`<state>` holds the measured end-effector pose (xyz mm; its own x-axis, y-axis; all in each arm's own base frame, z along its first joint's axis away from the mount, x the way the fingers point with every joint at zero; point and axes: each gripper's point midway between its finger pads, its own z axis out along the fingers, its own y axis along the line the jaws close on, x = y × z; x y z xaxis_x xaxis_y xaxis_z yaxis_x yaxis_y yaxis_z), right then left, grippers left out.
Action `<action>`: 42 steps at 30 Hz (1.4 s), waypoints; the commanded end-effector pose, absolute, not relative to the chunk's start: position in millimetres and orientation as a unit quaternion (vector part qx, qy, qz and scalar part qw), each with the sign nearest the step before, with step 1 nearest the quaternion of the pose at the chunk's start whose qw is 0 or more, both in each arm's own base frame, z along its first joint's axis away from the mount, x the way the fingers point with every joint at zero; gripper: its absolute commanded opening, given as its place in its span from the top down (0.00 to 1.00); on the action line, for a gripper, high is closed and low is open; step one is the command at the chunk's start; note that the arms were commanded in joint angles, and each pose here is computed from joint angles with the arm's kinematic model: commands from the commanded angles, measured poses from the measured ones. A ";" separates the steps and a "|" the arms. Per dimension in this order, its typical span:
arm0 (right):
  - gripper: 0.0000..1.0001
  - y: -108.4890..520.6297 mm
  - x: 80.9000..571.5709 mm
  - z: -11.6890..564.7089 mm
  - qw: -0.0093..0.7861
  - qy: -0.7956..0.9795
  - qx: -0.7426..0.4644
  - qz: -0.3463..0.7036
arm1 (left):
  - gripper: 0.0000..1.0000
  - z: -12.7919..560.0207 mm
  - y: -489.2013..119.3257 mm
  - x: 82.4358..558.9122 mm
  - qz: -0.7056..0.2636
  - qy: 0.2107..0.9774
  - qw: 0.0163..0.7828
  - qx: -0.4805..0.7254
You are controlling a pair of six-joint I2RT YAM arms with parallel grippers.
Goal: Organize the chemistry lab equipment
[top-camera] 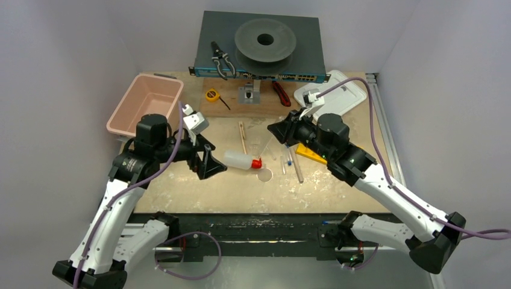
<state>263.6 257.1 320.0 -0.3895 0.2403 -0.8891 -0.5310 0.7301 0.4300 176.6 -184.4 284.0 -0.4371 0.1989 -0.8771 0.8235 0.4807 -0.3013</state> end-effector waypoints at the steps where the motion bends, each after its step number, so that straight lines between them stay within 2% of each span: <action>1: 1.00 279.1 252.2 341.3 0.530 0.730 -0.113 0.417 | 0.00 292.6 -188.4 167.4 -0.390 0.716 0.436 0.380; 4: 1.00 296.0 244.1 349.2 0.495 0.731 -0.134 0.451 | 0.00 298.5 -184.0 156.8 -0.348 0.647 0.486 0.473; 6: 1.00 306.9 236.1 353.0 0.465 0.733 -0.156 0.471 | 0.00 303.3 -175.7 154.4 -0.280 0.584 0.527 0.550; 9: 1.00 323.3 223.7 357.6 0.418 0.732 -0.191 0.503 | 0.00 310.5 -161.8 160.2 -0.124 0.445 0.579 0.672; 11: 1.00 334.3 212.6 358.8 0.379 0.728 -0.215 0.529 | 0.00 307.6 -156.9 155.7 -0.016 0.319 0.597 0.736; 14: 1.00 347.6 210.0 357.6 0.340 0.729 -0.225 0.550 | 0.00 302.6 -165.6 155.7 0.127 0.119 0.618 0.766; 17: 1.00 359.8 206.3 355.8 0.301 0.726 -0.224 0.576 | 0.00 297.3 -180.6 141.1 0.169 -0.022 0.616 0.769; 21: 1.00 374.4 201.5 352.3 0.272 0.720 -0.225 0.597 | 0.00 298.0 -193.1 127.3 0.195 -0.142 0.607 0.757; 29: 1.00 395.3 189.8 341.5 0.208 0.710 -0.237 0.629 | 0.00 296.9 -200.6 120.3 0.216 -0.228 0.591 0.743; 37: 1.00 419.1 192.5 332.4 0.166 0.710 -0.233 0.643 | 0.01 296.8 -207.4 119.1 0.217 -0.255 0.597 0.729; 38: 1.00 421.2 194.0 328.9 0.161 0.713 -0.231 0.642 | 0.04 297.6 -207.5 119.2 0.218 -0.256 0.597 0.728; 42: 1.00 428.5 199.1 318.9 0.146 0.716 -0.223 0.645 | 0.30 300.0 -207.4 117.2 0.221 -0.259 0.598 0.725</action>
